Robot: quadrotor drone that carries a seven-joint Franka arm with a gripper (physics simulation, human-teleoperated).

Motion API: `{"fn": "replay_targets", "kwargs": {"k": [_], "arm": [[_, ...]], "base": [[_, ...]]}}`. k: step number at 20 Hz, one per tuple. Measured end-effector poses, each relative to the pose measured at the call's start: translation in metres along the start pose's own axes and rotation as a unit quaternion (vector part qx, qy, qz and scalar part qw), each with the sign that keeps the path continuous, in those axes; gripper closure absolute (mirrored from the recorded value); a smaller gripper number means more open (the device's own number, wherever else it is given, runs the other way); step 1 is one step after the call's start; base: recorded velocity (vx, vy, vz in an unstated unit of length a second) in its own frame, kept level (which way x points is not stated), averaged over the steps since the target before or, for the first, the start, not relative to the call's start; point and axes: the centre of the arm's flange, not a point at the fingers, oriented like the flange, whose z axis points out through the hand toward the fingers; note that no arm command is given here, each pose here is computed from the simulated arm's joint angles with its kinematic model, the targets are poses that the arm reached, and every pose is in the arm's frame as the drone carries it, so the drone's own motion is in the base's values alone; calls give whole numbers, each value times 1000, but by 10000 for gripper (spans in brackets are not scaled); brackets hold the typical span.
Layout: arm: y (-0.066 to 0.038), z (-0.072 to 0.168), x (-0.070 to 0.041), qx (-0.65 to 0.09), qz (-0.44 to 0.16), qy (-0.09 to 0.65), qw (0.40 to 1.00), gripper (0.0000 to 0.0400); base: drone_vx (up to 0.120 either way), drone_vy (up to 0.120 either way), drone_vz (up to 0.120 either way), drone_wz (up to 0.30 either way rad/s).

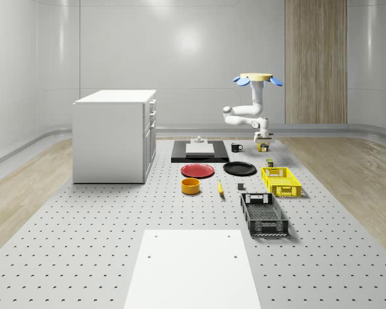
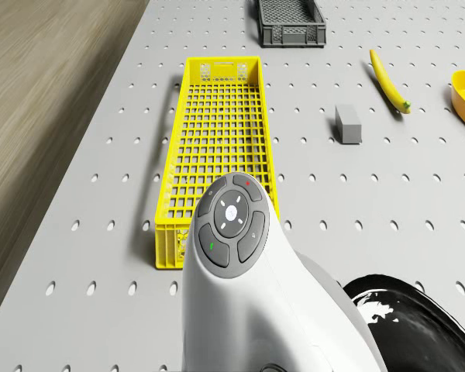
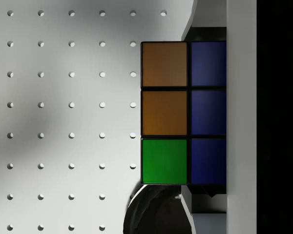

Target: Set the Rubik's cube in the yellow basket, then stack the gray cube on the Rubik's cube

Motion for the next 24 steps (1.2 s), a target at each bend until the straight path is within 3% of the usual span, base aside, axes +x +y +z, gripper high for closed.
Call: {"fn": "replay_targets", "kwargs": {"k": [7,13,24], "arm": [[0,0,0,0,0,0,1000,75],[0,0,0,0,0,0,1000,75],[0,0,0,0,0,0,1000,75]], "base": [[120,0,0,0],[120,113,0,0],[120,0,0,0]]}}
